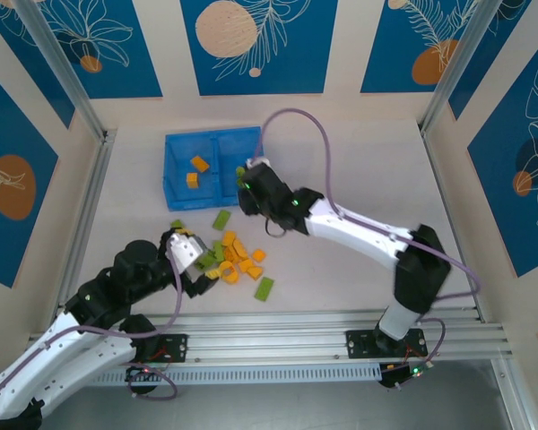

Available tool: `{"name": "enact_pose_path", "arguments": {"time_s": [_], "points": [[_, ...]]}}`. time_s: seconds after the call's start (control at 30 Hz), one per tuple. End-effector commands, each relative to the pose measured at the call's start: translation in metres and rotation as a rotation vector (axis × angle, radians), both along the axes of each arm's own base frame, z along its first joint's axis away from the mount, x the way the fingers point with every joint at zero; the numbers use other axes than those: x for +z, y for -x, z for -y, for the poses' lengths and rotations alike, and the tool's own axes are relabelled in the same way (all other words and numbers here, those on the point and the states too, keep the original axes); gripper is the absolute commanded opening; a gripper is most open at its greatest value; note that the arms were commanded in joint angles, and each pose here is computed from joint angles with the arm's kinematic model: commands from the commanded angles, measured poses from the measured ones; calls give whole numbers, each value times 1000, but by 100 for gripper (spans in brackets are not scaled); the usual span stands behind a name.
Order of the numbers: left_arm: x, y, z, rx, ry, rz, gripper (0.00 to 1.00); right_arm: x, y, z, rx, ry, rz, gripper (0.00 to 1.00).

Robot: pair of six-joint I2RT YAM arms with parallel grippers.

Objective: Sort the legos into containers by color

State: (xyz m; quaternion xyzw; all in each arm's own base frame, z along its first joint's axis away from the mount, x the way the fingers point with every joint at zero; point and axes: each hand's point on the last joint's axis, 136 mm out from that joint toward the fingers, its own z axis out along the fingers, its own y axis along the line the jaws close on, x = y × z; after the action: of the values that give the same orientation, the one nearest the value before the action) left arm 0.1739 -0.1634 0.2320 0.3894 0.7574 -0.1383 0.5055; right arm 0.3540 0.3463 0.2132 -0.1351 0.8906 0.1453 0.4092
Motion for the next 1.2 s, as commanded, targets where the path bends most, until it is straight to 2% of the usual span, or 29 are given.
{"name": "enact_pose_path", "arguments": {"time_s": [0.0, 0.2, 0.37, 0.43, 0.53, 0.63, 0.87, 1.03, 1.17], "points": [[16, -24, -33, 296, 61, -17, 100, -11, -43, -6, 77, 187, 67, 33], [-2, -36, -61, 549, 128, -71, 100, -55, -106, -17, 32, 148, -89, 33], [-21, -36, -64, 652, 241, -179, 100, -91, -133, -36, 61, 38, -247, 35], [-28, -35, -63, 670, 266, -212, 100, -100, -139, -43, 59, -1, -296, 38], [-40, -35, -67, 727, 281, -251, 100, -102, -143, -50, 56, -37, -322, 48], [-49, -35, -72, 803, 270, -300, 100, -89, -145, -52, 52, -60, -310, 55], [-53, -46, -64, 835, 258, -344, 100, -25, -130, -36, 52, -106, -270, 54], [-55, -56, -57, 841, 304, -387, 100, 39, -90, -18, 108, -157, -212, 55], [-60, -69, -62, 874, 341, -417, 100, 87, -33, 3, 199, -202, -153, 56]]}}
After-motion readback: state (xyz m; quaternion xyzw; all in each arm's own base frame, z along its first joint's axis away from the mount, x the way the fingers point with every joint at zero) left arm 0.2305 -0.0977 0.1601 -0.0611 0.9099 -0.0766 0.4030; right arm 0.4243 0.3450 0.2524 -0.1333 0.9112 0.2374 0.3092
